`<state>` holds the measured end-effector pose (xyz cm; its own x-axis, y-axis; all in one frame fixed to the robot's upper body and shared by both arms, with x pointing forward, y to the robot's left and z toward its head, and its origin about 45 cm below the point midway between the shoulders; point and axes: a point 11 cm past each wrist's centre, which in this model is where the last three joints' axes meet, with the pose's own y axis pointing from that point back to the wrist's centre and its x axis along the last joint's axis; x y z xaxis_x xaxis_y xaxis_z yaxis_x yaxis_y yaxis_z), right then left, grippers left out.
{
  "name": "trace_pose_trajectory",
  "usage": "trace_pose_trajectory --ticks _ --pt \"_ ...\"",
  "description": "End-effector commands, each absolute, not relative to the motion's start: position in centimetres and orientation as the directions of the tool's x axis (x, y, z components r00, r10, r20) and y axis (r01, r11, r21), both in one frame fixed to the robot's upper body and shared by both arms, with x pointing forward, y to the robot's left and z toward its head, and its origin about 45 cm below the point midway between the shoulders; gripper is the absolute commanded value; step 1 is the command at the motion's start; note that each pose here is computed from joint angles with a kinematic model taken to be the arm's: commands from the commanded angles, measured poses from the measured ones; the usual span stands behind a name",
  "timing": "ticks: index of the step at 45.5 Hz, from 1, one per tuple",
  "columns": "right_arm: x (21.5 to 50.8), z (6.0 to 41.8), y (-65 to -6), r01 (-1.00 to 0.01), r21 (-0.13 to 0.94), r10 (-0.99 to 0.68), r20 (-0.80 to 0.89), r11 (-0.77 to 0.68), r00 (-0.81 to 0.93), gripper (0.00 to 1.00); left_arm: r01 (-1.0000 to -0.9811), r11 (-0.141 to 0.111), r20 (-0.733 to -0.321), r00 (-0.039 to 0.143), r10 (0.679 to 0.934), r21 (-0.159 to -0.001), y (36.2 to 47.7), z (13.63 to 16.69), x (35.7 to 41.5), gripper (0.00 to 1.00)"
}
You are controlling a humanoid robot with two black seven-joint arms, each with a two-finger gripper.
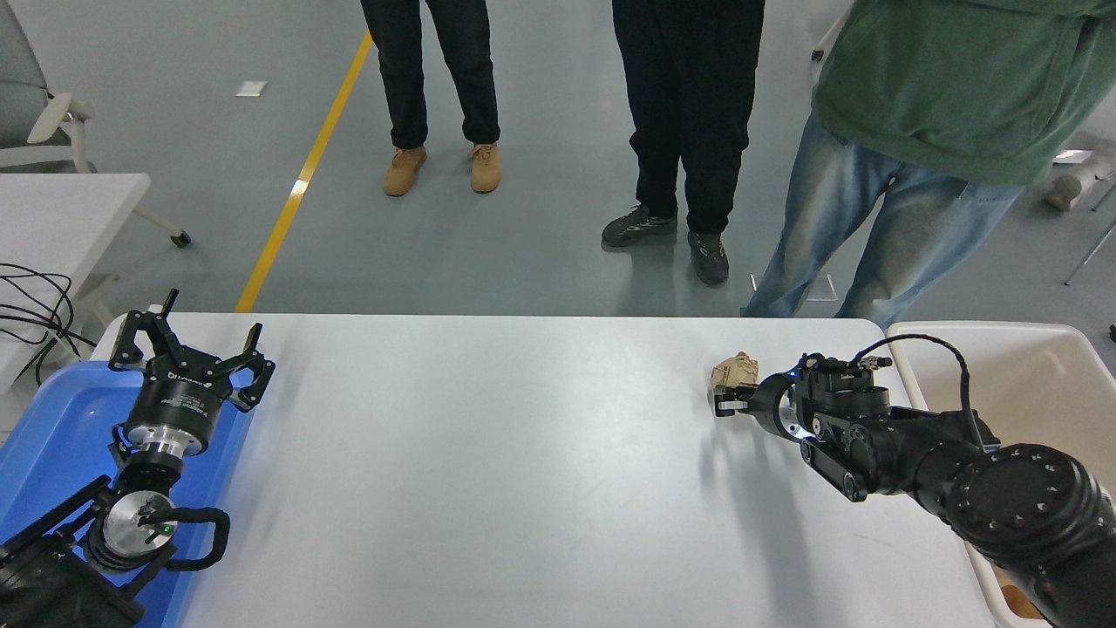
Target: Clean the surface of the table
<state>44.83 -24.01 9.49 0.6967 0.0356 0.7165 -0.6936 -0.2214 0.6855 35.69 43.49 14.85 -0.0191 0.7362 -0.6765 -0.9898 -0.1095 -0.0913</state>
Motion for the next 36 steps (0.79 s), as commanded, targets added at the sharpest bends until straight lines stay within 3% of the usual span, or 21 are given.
trace_pose_trajectory --ticks 1,10,18,36 --pt "46.7 12.9 -23.6 -0.676 0.68 -0.029 0.699 -0.284 0.715 0.0 -0.9898 -0.109 -0.677 -0.019 0.736 -0.092 43.5 14.86 35.7 0.99" --pt "47.7 17.2 -25.4 -0.664 0.658 -0.104 0.678 -0.355 0.728 0.0 -0.9897 -0.11 -0.676 -0.02 0.736 -0.091 43.5 14.84 35.68 0.99" --pt "46.6 21.9 -26.8 -0.645 0.633 -0.14 0.659 -0.428 0.739 0.0 -0.9897 -0.11 -0.676 -0.02 0.736 -0.091 43.5 14.84 35.68 0.99" --pt "44.9 27.4 -31.2 -0.716 0.511 -0.333 0.649 -0.476 0.684 0.0 -0.9897 -0.109 -0.677 -0.017 0.736 -0.093 43.5 14.92 35.75 0.99"
